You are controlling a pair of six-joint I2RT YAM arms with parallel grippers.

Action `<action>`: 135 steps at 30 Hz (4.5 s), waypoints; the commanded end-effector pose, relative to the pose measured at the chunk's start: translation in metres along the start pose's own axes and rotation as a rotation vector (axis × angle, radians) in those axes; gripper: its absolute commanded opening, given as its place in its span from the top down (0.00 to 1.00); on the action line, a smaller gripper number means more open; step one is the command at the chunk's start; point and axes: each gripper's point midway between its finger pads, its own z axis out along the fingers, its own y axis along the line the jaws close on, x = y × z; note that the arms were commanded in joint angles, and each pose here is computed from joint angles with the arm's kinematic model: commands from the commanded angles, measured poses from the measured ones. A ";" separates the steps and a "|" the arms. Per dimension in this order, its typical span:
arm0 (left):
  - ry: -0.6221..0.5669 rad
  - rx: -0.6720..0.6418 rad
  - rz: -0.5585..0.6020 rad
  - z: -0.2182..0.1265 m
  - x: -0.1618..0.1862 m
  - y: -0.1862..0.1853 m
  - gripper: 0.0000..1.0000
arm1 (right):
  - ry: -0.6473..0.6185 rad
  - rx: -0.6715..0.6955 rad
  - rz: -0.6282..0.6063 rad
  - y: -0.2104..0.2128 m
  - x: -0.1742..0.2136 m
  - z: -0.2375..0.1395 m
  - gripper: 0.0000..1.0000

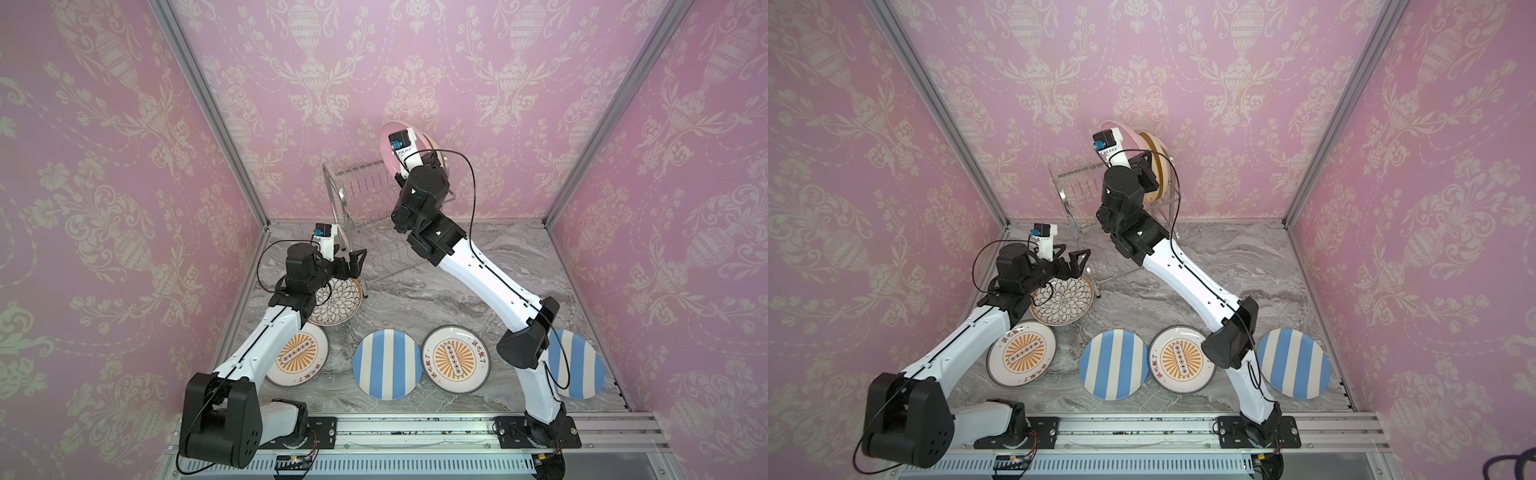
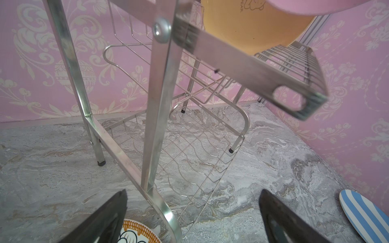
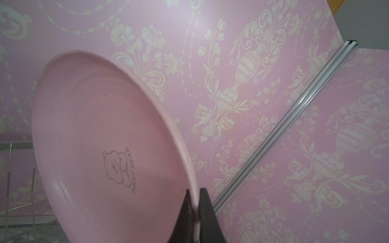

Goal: Load the plates into the dish rack
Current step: 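Lower the pink plate into the upper slots beside the yellow plate, then open the right gripper and draw it back from the pink plate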

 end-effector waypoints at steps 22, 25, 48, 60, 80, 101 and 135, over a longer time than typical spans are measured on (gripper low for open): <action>-0.011 0.057 -0.037 -0.032 0.005 -0.024 0.01 | 0.070 0.125 -0.044 0.017 0.025 0.024 1.00; -0.016 0.059 -0.034 -0.034 0.004 -0.025 0.01 | 0.073 0.128 -0.041 0.019 0.028 0.027 1.00; -0.008 0.058 -0.028 -0.032 0.007 -0.023 0.01 | 0.123 0.132 -0.069 0.038 0.055 0.043 1.00; 0.003 0.052 -0.034 -0.030 0.010 -0.021 0.01 | 0.113 0.119 -0.067 0.024 0.044 0.037 0.80; -0.002 0.057 -0.035 -0.030 0.008 -0.023 0.01 | 0.085 0.041 -0.020 0.016 0.024 0.018 0.74; -0.010 0.029 -0.020 -0.037 0.001 -0.022 0.01 | 0.283 -0.697 0.550 -0.009 0.062 -0.029 0.48; -0.001 0.015 -0.045 -0.043 -0.022 -0.027 0.01 | 0.422 -0.805 0.570 0.060 0.113 -0.012 0.46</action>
